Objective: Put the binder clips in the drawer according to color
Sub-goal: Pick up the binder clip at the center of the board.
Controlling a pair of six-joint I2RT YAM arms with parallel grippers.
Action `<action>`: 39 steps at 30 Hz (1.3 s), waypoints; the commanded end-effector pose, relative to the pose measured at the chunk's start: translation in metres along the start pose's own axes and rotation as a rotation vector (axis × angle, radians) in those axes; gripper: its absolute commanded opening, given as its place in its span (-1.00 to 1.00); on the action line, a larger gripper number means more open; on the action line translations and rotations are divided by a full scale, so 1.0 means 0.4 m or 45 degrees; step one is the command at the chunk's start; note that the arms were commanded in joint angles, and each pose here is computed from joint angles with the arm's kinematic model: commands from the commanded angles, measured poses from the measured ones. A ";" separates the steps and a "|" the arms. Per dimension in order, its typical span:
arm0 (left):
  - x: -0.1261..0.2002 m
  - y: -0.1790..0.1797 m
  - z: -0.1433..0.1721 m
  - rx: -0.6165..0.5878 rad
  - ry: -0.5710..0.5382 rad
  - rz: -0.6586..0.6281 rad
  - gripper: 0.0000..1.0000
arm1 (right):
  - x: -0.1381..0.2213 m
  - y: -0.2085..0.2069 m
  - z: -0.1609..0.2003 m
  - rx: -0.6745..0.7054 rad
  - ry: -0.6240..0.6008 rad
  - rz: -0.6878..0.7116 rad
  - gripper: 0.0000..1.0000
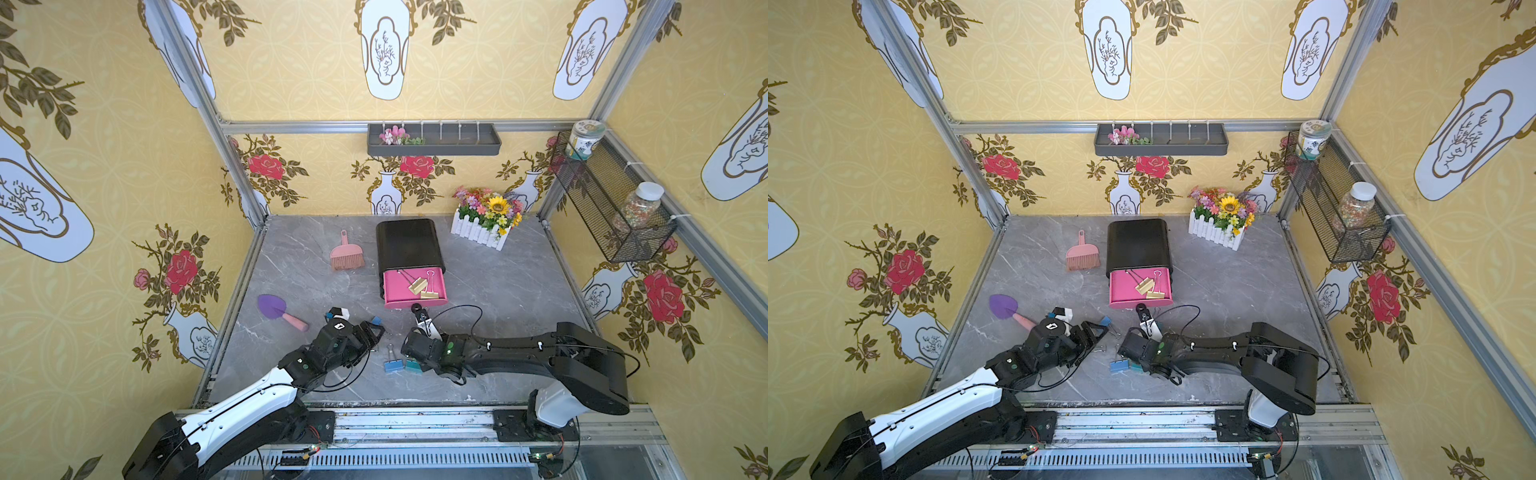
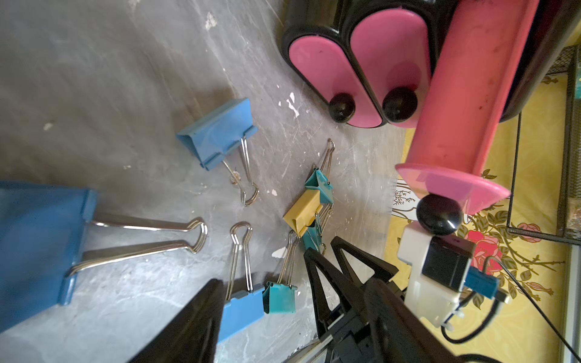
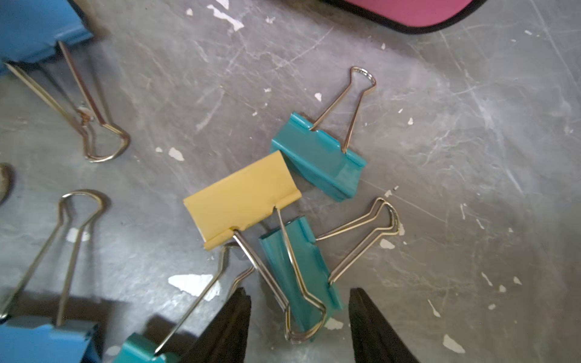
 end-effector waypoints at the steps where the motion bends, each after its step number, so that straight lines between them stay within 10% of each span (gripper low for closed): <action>1: -0.001 0.000 -0.002 -0.002 -0.004 -0.004 0.53 | -0.010 0.009 -0.013 -0.019 -0.021 -0.030 0.03; 39: 0.001 -0.013 -0.009 -0.003 -0.018 0.012 0.53 | 0.058 0.051 -0.010 0.048 -0.076 -0.104 -0.45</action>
Point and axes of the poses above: each gripper's point midway between its finger pads, its own x axis back along the fingers, its own y axis along the line the jaws close on, z = x × y, the point moved 4 cm from there along x, back along the fingers, and after that the axes turned 9 degrees about -x, right-handed, at the moved point
